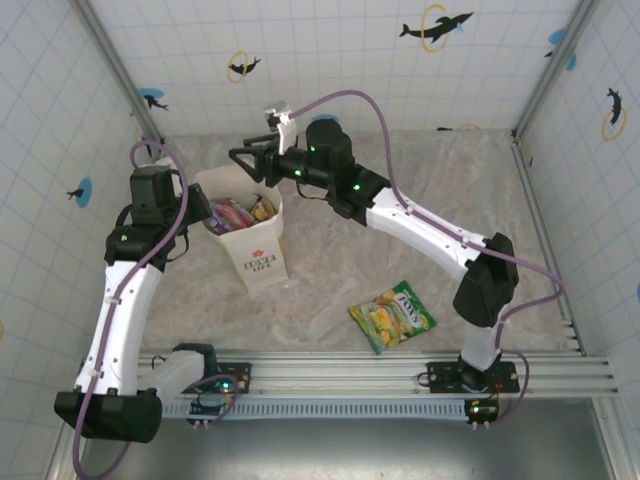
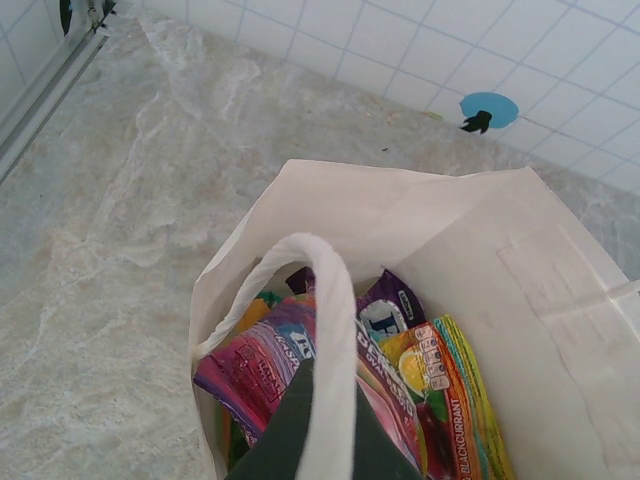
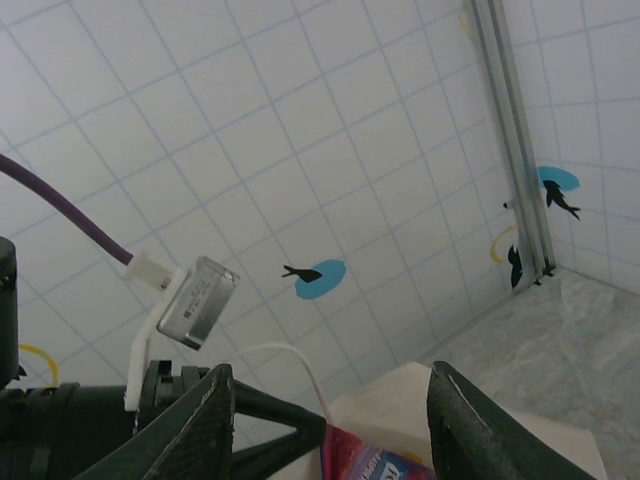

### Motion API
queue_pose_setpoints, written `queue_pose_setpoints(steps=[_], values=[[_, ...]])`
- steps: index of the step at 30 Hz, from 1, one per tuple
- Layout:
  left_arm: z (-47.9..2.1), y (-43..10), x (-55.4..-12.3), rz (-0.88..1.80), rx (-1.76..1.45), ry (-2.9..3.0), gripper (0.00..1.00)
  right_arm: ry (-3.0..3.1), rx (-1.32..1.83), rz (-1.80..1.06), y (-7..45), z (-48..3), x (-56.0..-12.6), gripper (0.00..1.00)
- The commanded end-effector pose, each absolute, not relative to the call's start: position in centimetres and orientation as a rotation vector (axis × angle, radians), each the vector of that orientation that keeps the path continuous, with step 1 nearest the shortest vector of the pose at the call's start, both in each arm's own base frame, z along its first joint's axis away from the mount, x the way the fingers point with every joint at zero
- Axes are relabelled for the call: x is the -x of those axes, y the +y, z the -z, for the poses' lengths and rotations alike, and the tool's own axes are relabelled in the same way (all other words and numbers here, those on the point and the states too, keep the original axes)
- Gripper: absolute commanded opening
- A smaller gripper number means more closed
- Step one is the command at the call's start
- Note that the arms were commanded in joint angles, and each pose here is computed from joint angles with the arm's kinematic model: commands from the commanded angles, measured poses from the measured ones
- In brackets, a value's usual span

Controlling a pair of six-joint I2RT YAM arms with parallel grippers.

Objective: Place the snacks into the paper bag

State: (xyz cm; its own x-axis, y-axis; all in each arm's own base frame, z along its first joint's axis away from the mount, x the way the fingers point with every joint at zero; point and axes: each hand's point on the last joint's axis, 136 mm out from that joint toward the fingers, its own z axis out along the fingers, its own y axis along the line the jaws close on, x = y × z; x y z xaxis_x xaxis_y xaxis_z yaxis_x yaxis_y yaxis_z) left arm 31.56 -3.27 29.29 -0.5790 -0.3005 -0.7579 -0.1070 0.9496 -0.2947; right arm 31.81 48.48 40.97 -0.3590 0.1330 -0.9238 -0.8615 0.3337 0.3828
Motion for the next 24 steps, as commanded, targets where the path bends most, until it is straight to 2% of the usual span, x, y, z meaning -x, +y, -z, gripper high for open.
queue_pose_setpoints(steps=[1,9,12,19,24], values=[[-30.7,-3.2,-31.4,0.262,0.261,2.154,0.06,1.574,0.663,-1.182,46.6,-42.0,-31.2,0.53],[-32.6,-3.2,-31.4,0.256,0.243,2.124,0.0,1.62,0.563,-1.067,41.0,-40.1,-30.6,0.54],[-33.6,-3.4,-31.4,0.263,0.223,2.101,0.0,1.691,0.485,-1.013,37.8,-37.8,-30.4,0.55],[-33.6,-3.7,-31.8,0.271,0.192,2.096,0.0,2.028,0.165,-0.902,28.5,-27.4,-30.0,0.56],[-33.5,-3.8,-31.9,0.276,0.185,2.098,0.0,2.355,-0.1,-0.683,21.2,-18.6,-27.1,0.59]])
